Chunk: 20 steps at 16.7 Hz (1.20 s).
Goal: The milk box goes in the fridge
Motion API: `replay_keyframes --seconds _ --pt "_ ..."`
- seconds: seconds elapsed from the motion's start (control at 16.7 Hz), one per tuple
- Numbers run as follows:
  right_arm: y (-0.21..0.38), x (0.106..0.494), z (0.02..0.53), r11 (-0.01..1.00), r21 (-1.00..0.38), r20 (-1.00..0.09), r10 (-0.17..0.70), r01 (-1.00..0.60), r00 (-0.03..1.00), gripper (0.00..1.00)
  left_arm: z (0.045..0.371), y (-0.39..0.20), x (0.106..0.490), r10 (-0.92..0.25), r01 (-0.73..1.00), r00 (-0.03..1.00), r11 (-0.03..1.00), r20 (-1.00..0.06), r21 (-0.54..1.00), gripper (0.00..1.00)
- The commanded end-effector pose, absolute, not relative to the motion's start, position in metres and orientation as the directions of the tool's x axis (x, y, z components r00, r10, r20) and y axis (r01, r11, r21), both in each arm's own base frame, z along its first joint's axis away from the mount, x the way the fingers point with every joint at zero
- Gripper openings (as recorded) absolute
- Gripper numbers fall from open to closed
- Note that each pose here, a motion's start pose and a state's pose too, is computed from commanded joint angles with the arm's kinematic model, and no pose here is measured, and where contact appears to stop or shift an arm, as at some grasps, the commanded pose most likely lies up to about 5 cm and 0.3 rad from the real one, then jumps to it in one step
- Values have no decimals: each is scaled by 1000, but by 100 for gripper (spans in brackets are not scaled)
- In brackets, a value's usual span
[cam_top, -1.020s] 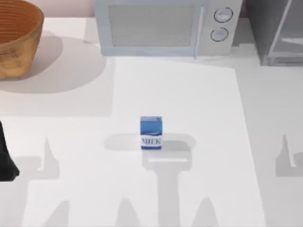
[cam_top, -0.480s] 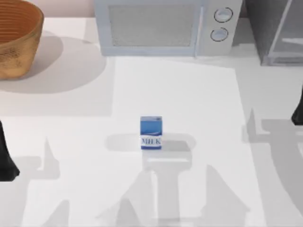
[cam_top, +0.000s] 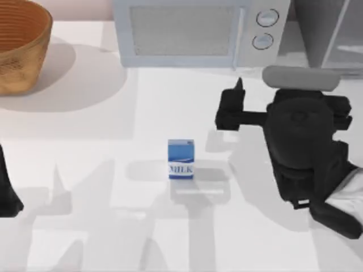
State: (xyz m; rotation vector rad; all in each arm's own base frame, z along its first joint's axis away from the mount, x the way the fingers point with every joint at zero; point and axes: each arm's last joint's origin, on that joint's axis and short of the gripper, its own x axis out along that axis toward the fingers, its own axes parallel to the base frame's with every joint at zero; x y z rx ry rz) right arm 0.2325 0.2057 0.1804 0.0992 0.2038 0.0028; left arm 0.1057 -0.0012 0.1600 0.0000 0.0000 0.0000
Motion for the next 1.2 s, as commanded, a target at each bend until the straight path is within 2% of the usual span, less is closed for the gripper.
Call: replay_keyframes --seconds 0.3,0.6,0.96,1.2 --pt "293 220 104 999 52 -210 -1 12 978 100 160 -1 106 0 0 1000 1000 0 0 100" --pt "333 194 44 1000 6 -201 -9 10 980 100 160 -1 106 0 0 1000 1000 0 0 100" --pt "337 190 35 1000 0 -199 -10 10 980 100 160 -1 106 0 0 1000 1000 0 0 100" --pt "337 204 33 1000 0 -200 -10 10 980 100 160 -1 106 0 0 1000 1000 0 0 100"
